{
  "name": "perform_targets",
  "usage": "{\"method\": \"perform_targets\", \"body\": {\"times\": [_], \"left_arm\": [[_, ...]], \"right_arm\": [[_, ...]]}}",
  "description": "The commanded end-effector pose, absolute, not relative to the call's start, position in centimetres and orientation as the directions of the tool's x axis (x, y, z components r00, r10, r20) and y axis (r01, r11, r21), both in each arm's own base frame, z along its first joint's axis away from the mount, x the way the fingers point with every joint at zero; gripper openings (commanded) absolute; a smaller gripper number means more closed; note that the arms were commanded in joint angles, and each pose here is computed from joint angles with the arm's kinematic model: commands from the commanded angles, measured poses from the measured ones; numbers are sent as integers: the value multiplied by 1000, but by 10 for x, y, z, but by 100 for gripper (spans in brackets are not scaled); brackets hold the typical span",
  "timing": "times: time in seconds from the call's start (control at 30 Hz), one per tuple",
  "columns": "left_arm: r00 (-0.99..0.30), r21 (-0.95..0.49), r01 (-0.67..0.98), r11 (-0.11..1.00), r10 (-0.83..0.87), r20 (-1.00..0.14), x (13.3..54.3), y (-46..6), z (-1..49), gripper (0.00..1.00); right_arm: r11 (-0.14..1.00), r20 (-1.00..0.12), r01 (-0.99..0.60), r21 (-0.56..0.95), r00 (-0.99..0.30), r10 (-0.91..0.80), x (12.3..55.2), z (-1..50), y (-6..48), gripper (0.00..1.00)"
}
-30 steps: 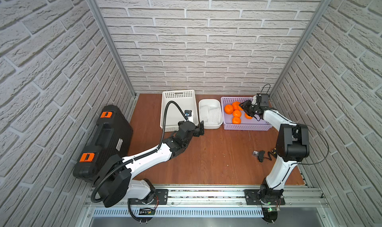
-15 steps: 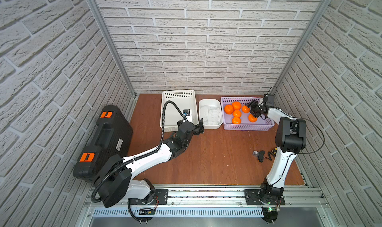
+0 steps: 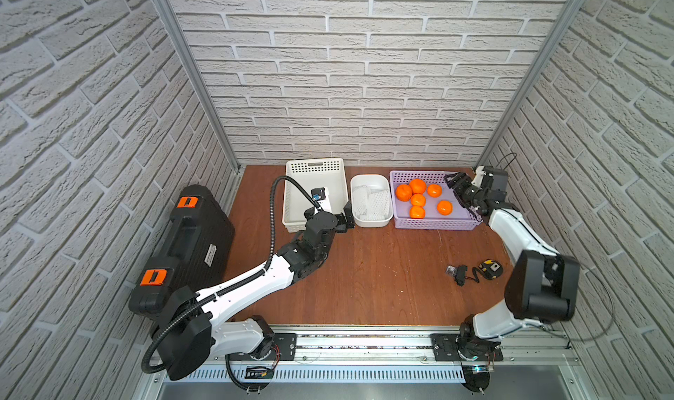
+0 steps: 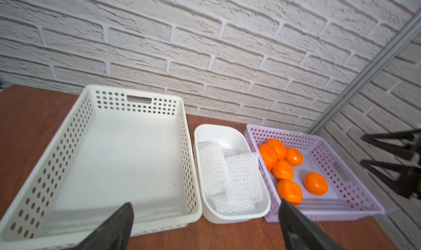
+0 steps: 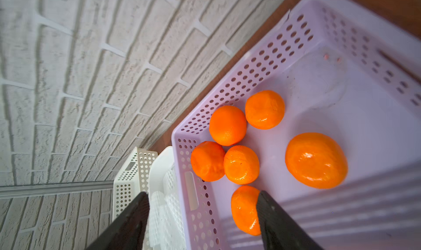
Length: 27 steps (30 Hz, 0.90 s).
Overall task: Remove foam nets from oranges
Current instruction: Place the orange in the basket, then reset both arms
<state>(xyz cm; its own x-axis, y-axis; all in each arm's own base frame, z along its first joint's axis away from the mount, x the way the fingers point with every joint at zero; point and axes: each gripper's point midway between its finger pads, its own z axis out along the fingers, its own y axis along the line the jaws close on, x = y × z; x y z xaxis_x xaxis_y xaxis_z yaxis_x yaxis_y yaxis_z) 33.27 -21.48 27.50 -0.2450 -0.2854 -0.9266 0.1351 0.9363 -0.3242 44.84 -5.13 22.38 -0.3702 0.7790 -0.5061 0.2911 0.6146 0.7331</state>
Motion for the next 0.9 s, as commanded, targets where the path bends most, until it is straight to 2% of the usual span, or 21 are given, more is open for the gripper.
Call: {"method": "perform_targets", "body": {"times": [0.0,0.13,0.17,0.33,0.5,0.7,0.8,0.87], "left_arm": [[-167,-384,23,923,-375,-912,330,-189,297,98],[-133,-359,-82,930,-367,-921,327,-164,304,98],[-120,-337,-110,935,-349,-929,326,-157,308,98],[-48,-291,-210,933,-307,-950,326,-114,331,98],[-57,-263,-340,903,-299,-953,338,-50,317,98],[-231,-14,-487,873,-144,-962,341,28,248,98],[-288,10,-560,828,-183,-940,330,74,210,98],[-274,-17,-604,797,-228,-934,321,94,190,98]], "right_arm": [[697,-642,275,662,-273,717,409,245,-60,77],[749,-743,384,540,-200,638,348,241,-75,78],[761,-769,399,511,-184,612,335,239,-77,97],[812,-860,423,402,-129,493,296,226,-72,99],[905,-932,384,183,-226,284,310,205,-48,100],[966,-910,234,-106,-414,1,349,162,-14,100],[968,-880,211,-138,-474,-22,359,143,-10,100],[967,-878,214,-141,-478,-22,362,136,-10,100]]}}
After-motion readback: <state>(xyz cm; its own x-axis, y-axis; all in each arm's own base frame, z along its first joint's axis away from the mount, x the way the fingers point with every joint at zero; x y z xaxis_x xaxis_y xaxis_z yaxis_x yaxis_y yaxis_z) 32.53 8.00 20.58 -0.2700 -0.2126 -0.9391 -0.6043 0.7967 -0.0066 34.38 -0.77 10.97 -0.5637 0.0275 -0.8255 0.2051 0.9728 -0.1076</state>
